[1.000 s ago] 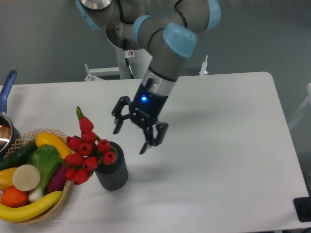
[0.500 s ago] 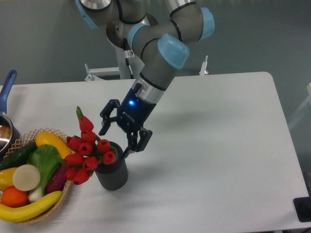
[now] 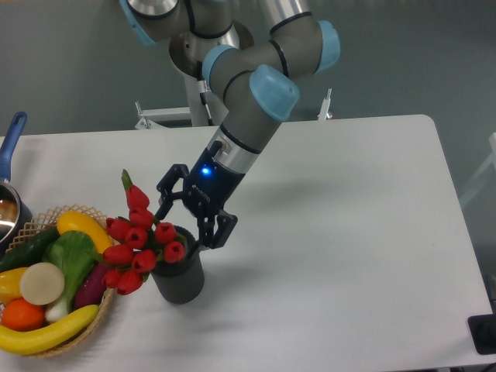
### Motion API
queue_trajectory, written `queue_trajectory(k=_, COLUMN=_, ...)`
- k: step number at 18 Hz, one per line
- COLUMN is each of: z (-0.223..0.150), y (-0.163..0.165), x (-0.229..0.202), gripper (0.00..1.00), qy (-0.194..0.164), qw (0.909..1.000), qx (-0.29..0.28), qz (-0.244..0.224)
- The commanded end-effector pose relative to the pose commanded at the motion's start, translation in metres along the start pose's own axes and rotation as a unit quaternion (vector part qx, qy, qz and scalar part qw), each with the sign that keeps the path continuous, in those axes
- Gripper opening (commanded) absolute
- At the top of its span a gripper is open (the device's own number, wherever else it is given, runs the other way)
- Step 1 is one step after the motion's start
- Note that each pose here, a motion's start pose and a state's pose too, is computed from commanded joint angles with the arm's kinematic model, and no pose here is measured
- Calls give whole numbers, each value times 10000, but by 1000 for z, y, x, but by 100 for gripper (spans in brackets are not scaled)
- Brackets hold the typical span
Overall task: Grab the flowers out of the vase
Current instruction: 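Lower the open gripper around the tulip stems and close on them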
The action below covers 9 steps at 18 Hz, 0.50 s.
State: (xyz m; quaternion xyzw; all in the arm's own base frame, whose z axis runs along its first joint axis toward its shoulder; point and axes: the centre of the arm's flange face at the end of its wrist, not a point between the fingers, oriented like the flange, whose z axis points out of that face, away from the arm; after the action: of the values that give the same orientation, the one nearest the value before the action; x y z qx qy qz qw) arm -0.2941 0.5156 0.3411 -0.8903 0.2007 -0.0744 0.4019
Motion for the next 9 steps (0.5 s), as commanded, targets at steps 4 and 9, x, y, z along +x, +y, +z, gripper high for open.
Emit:
queue_trajectory(k=4, z=3, y=-1, x=-1, gripper=100, qy=17, qw=9999, qx=0, qz=-115)
queue_trajectory(k=9, z=14, y=-5, x=0, gripper=100, qy=104, qw=9999, qx=3, qz=-71)
